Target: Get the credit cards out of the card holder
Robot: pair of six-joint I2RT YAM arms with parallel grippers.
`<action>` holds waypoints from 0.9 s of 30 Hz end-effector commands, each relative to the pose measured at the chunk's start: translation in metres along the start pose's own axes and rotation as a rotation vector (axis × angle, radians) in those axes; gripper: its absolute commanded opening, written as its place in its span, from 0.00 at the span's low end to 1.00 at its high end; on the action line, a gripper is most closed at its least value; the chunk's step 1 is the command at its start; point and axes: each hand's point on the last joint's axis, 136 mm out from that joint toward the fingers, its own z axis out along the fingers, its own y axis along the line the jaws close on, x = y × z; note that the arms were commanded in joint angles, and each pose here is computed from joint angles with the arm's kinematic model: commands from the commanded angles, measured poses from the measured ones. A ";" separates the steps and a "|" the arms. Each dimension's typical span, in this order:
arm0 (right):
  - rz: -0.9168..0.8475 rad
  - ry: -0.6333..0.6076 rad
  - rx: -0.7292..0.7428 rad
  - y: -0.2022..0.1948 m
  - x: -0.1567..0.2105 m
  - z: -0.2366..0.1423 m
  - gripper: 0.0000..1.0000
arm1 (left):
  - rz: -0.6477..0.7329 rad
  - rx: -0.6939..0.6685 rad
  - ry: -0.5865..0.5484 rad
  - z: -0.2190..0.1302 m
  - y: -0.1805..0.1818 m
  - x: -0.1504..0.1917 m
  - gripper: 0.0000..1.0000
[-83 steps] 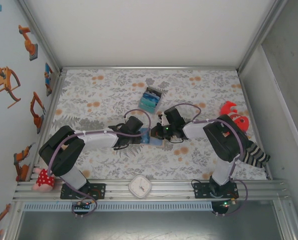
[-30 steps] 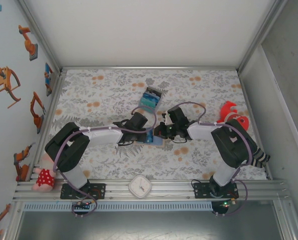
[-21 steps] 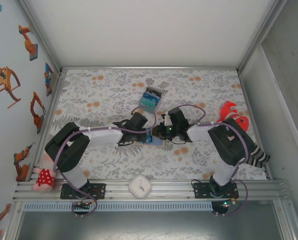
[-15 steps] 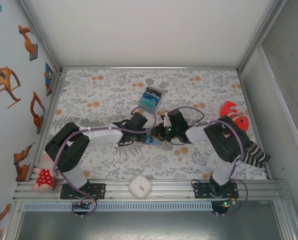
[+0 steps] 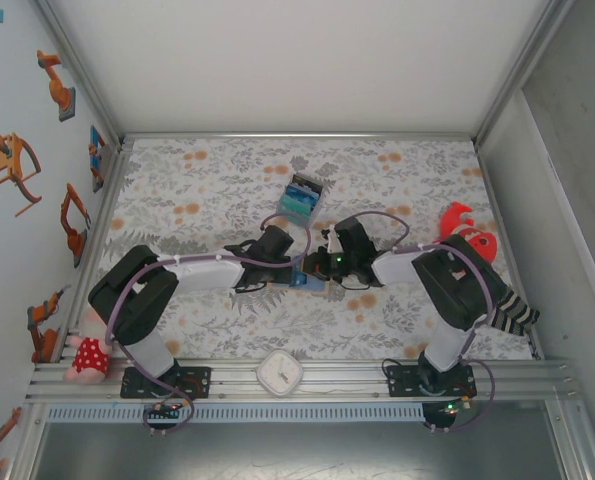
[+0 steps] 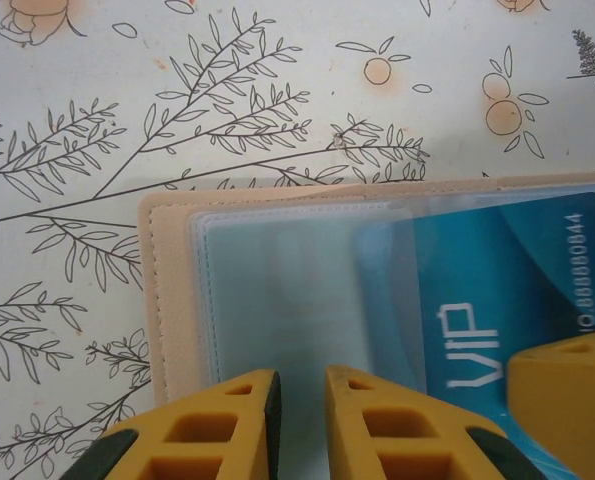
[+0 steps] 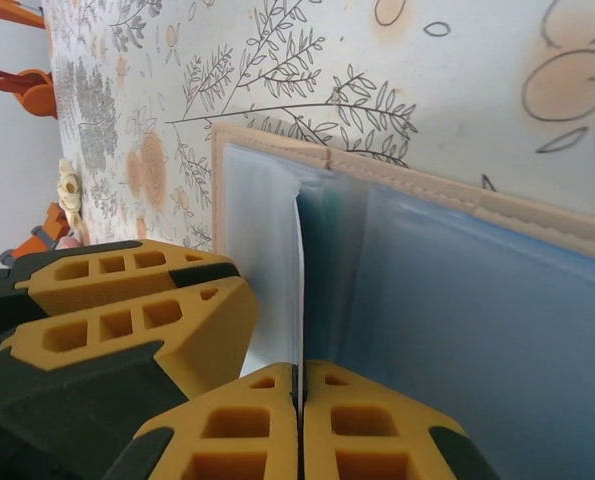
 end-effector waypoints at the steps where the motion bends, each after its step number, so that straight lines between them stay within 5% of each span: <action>1: -0.025 -0.016 0.075 -0.009 0.000 -0.012 0.03 | -0.008 -0.040 0.053 0.001 0.015 0.017 0.20; 13: -0.185 -0.084 0.156 0.017 -0.014 -0.054 0.00 | 0.036 -0.007 -0.038 -0.021 0.003 -0.019 0.31; 21: -0.361 -0.159 0.295 0.033 -0.032 -0.095 0.00 | 0.017 -0.025 -0.162 -0.058 0.010 -0.046 0.50; 27: -0.519 -0.207 0.401 0.051 -0.058 -0.117 0.00 | -0.034 -0.073 -0.270 -0.089 0.030 -0.055 0.78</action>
